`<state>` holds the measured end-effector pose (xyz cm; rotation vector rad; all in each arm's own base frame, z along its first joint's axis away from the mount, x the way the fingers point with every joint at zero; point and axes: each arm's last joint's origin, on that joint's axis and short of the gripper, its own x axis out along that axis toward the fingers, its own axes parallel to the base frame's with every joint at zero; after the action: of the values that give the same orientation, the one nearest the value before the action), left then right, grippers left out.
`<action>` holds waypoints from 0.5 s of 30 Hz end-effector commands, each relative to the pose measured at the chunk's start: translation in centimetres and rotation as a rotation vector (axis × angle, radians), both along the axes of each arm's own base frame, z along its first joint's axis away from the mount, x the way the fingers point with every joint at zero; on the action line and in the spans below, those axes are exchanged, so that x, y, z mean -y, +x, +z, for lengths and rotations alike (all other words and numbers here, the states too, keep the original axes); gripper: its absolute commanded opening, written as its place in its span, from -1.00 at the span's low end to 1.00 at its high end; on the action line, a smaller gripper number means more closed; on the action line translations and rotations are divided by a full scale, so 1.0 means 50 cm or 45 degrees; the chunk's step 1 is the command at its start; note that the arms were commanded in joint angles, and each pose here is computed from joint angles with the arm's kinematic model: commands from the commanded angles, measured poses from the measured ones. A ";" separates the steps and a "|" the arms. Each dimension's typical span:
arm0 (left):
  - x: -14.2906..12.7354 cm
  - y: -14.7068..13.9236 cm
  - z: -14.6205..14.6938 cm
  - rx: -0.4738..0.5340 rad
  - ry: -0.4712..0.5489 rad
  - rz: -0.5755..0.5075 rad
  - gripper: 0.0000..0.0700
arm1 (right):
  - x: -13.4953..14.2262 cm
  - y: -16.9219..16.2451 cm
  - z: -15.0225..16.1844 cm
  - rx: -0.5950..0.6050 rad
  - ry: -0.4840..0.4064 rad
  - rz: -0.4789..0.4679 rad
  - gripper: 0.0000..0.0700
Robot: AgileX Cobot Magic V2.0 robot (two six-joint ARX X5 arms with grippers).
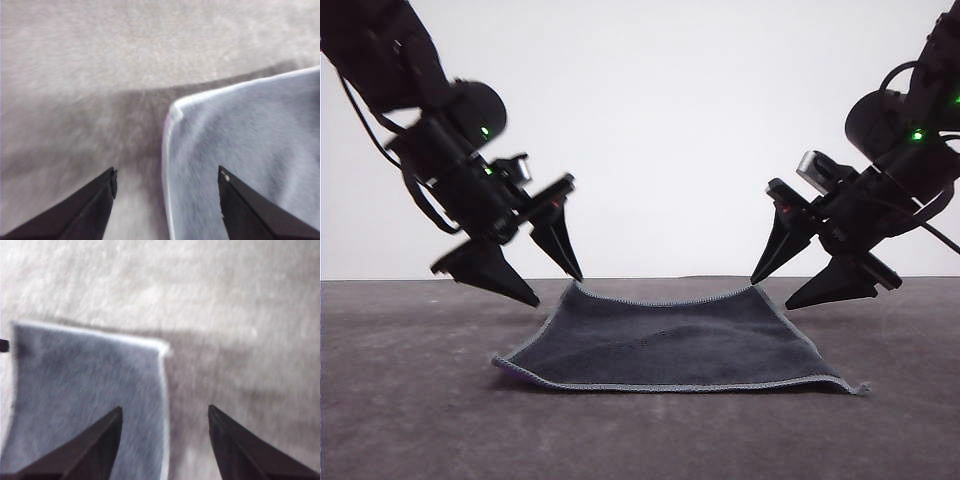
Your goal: Fold clothes
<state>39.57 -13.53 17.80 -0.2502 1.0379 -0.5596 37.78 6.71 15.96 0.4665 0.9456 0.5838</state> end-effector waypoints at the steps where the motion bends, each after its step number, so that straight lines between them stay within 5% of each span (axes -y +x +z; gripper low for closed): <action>1: 0.017 0.016 -0.016 0.001 0.000 -0.041 0.13 | -0.004 0.017 -0.011 0.009 0.006 0.019 -0.01; 15: 0.070 0.029 -0.031 0.031 -0.016 -0.108 0.11 | -0.020 0.059 -0.042 0.023 0.105 0.077 -0.09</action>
<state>40.49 -16.89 16.79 -0.2218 1.0279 -0.6468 40.21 7.42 14.18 0.5043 0.9280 0.6783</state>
